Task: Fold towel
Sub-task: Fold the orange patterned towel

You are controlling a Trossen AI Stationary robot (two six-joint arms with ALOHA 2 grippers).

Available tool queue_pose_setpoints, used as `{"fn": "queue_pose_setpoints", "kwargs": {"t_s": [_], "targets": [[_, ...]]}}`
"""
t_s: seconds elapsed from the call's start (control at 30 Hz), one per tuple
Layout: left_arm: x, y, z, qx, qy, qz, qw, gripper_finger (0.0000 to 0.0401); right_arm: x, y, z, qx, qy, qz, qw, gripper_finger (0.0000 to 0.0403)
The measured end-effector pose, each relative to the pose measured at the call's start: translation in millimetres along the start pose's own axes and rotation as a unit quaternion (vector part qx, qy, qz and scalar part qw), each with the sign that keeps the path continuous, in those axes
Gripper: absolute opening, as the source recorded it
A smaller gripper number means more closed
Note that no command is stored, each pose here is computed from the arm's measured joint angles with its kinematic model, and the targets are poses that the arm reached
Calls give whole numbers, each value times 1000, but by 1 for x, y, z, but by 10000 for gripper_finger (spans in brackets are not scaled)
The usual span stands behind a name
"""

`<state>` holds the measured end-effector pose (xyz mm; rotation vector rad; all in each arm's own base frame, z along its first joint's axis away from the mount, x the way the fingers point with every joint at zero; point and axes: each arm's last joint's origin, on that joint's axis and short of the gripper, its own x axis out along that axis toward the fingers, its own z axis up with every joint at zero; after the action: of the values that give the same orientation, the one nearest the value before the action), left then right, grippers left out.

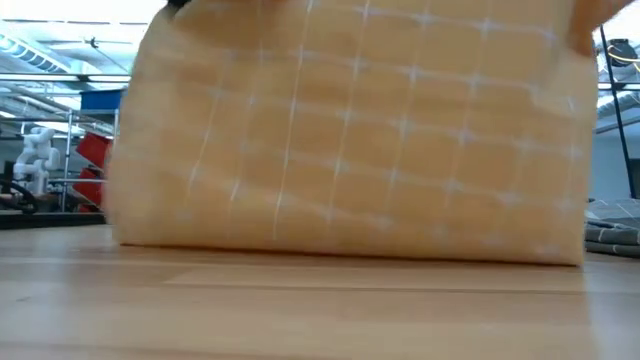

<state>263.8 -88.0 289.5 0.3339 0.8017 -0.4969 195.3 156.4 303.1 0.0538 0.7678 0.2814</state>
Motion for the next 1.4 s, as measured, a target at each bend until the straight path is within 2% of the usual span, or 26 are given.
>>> {"fn": "queue_pose_setpoints", "kwargs": {"t_s": [0.3, 0.53, 0.63, 0.87, 0.97, 1.23, 1.4], "targets": [[74, -22, -8, 12, 97, -48, 994, 5, 35, 5, -21, 25, 4, 32, 999, 0], [108, -41, -7, 18, 91, -63, 994, 5, 66, 14, -29, 27, 45, 57, 997, 0], [114, -46, -8, 14, 96, -58, 994, 5, 78, 16, -35, 47, 76, 62, 994, 0], [120, -54, -6, 11, 95, -5, 995, 5, 93, 28, -48, 90, 115, 65, 987, 0], [120, -57, -4, 7, 90, 11, 996, 5, 94, 37, -48, 108, 101, 86, 985, 0], [120, -67, -2, 4, 81, 16, 997, 5, 88, 65, -33, 123, 17, 204, 971, 0], [119, -72, 0, 6, 78, 27, 997, 5, 85, 68, -29, 128, 22, 214, 968, 0]]}}
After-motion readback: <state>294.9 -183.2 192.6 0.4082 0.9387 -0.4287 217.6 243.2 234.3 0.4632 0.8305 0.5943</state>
